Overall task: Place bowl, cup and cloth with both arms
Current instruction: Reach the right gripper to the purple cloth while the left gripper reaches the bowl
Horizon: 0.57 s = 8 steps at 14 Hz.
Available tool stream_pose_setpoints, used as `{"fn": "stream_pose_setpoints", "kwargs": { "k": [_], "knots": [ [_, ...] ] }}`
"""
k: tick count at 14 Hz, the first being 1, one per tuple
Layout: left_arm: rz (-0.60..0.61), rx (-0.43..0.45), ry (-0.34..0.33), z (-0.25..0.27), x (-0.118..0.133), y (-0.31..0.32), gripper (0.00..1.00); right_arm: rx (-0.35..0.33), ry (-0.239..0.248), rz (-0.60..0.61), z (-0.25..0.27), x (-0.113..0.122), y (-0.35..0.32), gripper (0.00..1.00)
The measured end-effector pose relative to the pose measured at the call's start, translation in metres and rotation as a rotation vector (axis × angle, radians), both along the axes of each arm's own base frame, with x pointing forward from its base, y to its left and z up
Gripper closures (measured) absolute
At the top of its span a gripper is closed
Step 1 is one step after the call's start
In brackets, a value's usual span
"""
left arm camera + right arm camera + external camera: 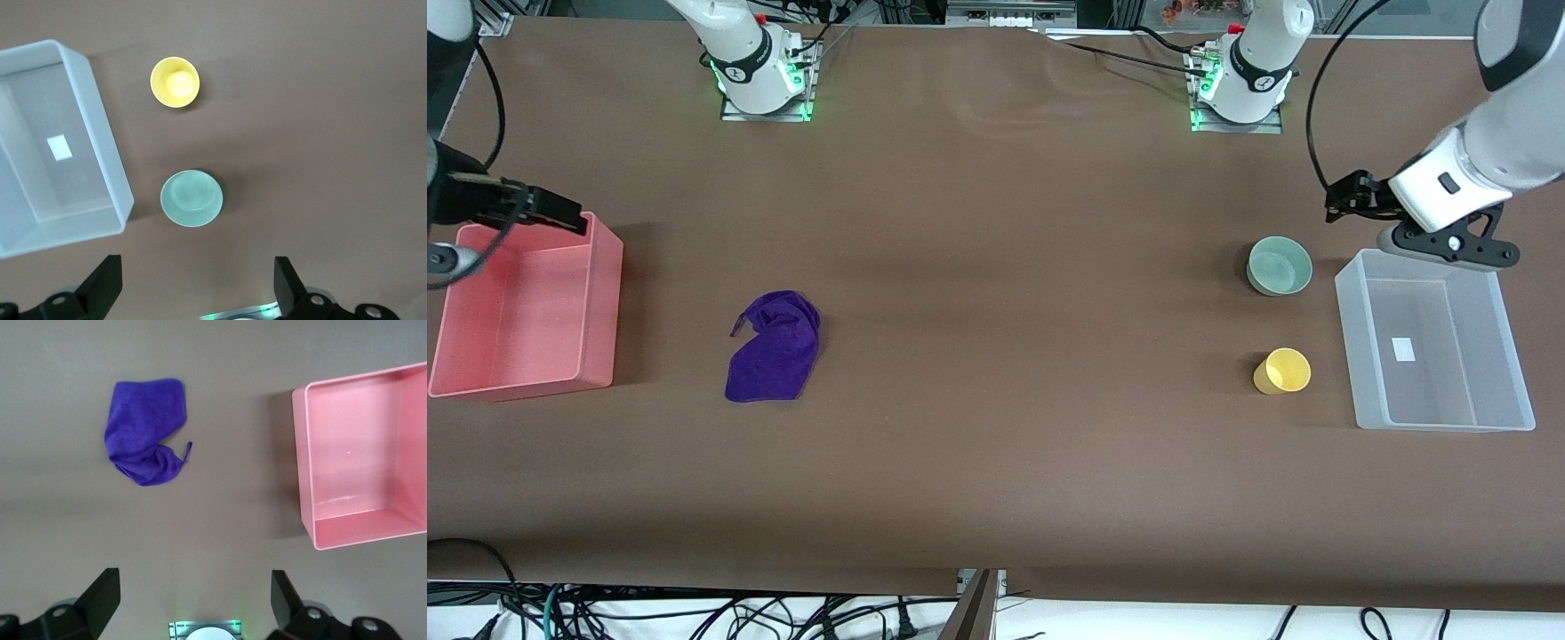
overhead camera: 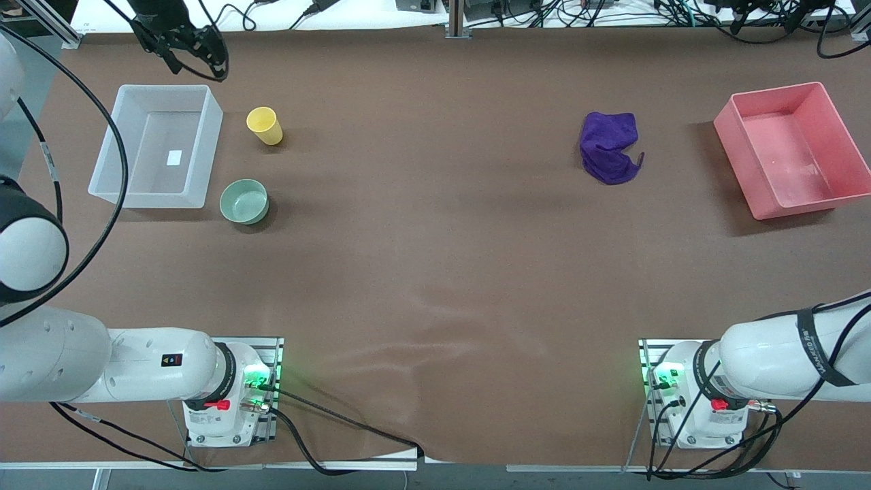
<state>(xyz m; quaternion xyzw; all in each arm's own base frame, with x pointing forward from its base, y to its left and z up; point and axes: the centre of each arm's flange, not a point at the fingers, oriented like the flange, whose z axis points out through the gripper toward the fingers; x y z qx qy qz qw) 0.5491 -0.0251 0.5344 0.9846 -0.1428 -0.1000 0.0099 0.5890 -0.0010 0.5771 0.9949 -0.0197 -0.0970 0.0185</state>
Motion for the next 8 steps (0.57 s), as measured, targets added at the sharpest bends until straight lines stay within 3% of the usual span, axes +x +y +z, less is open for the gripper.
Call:
{"fn": "stream_pose_setpoints", "kwargs": {
  "k": [4,8],
  "knots": [
    [-0.236,-0.086,0.107,-0.066,0.011,0.038,0.00,0.001,0.071,0.001,-0.045,0.001,0.000,0.00],
    [-0.486,-0.152,0.103,-0.176,0.013,0.037,0.00,0.010,0.023,0.015,-0.073,0.008,0.007,0.00]
  ]
}}
